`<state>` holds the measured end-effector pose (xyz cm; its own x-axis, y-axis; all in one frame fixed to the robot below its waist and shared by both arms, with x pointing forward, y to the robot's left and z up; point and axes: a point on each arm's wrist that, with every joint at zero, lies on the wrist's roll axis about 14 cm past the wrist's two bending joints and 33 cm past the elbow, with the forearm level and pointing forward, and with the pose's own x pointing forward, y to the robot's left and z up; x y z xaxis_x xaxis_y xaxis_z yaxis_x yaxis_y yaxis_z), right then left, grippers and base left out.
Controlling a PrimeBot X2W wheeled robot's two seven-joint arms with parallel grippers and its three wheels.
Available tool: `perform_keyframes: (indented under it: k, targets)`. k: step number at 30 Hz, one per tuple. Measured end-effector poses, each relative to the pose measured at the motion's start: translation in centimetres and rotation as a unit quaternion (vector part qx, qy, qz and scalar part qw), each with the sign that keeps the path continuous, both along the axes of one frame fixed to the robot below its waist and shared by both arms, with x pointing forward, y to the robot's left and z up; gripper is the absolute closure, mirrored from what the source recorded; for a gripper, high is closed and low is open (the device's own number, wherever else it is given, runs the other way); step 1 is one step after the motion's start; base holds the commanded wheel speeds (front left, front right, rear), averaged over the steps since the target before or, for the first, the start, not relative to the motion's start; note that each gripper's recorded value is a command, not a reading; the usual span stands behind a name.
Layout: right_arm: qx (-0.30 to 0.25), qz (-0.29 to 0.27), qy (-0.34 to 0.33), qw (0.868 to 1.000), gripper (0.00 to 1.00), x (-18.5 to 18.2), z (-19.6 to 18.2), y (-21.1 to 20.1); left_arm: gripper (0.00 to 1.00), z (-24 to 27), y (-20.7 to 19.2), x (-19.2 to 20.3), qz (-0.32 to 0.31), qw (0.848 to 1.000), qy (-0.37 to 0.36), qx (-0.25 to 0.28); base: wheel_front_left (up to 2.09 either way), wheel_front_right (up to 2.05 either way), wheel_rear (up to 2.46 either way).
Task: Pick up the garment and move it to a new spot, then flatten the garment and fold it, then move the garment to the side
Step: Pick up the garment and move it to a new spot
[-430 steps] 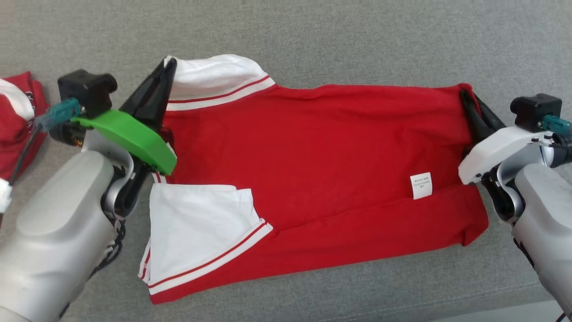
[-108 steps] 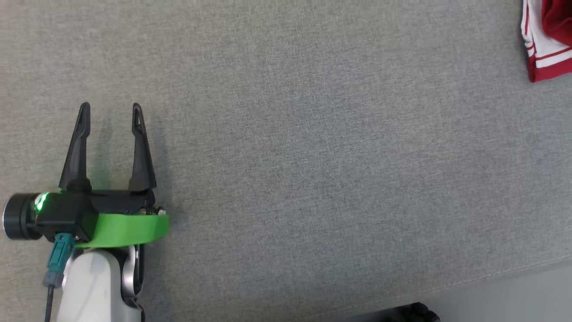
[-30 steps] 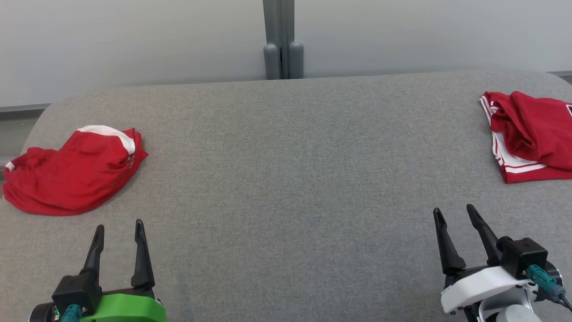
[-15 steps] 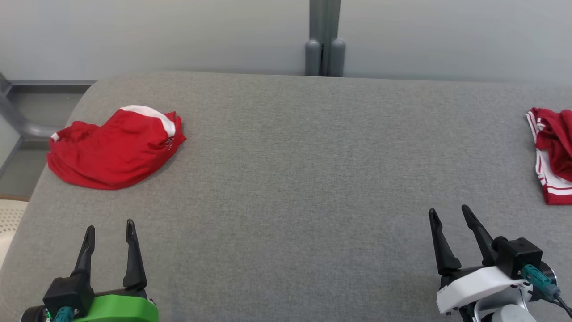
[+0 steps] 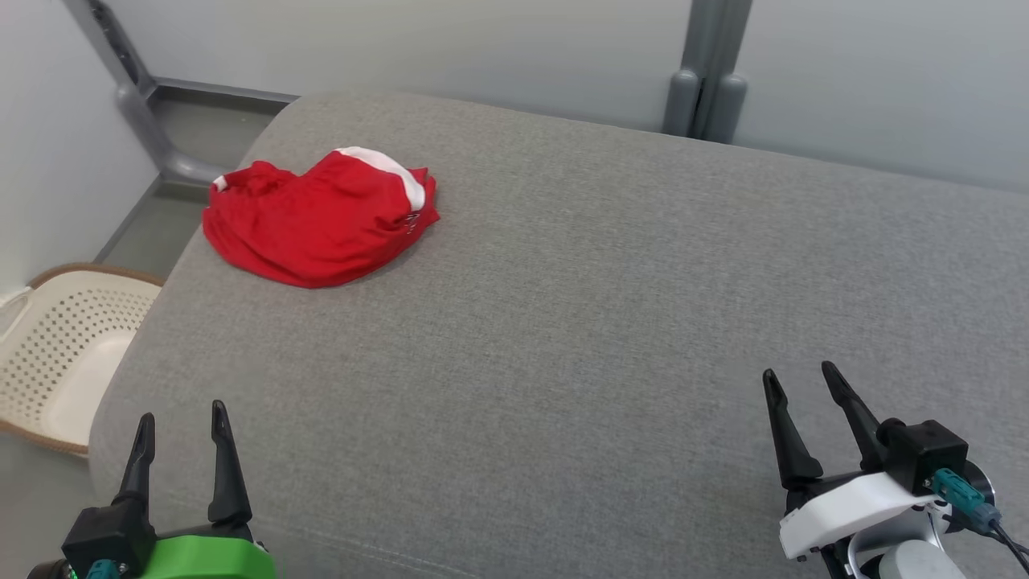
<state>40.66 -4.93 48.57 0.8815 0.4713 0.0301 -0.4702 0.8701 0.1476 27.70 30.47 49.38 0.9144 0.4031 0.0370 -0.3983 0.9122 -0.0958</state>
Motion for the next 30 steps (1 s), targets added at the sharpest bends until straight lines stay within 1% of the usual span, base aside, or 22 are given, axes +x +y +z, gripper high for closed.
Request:
perform_keyframes:
  k: [12, 17, 22, 30]
  targets:
    - [0.005, 0.073, 0.006, 0.997, 0.0, 0.1, -0.4, 5.4, 0.0, -0.2, 3.4, -5.3, 0.082, 0.997, 0.009, 0.003, 0.0, 0.0, 0.0]
    - [0.005, 0.092, 0.007, 0.996, 0.0, 0.1, -0.4, 6.8, 0.0, -0.3, 4.1, -6.8, 0.102, 0.995, 0.011, 0.003, 0.0, 0.0, 0.0]
    - [0.005, 0.099, 0.007, 0.995, 0.0, 0.0, -0.4, 7.2, 0.0, -0.2, 4.3, -7.2, 0.109, 0.994, 0.01, 0.003, 0.0, 0.0, 0.0]
    - [0.006, 0.093, 0.005, 0.996, 0.0, -0.2, -0.2, 6.9, 0.0, -0.1, 4.1, -6.9, 0.104, 0.995, 0.006, 0.002, 0.0, 0.0, 0.0]
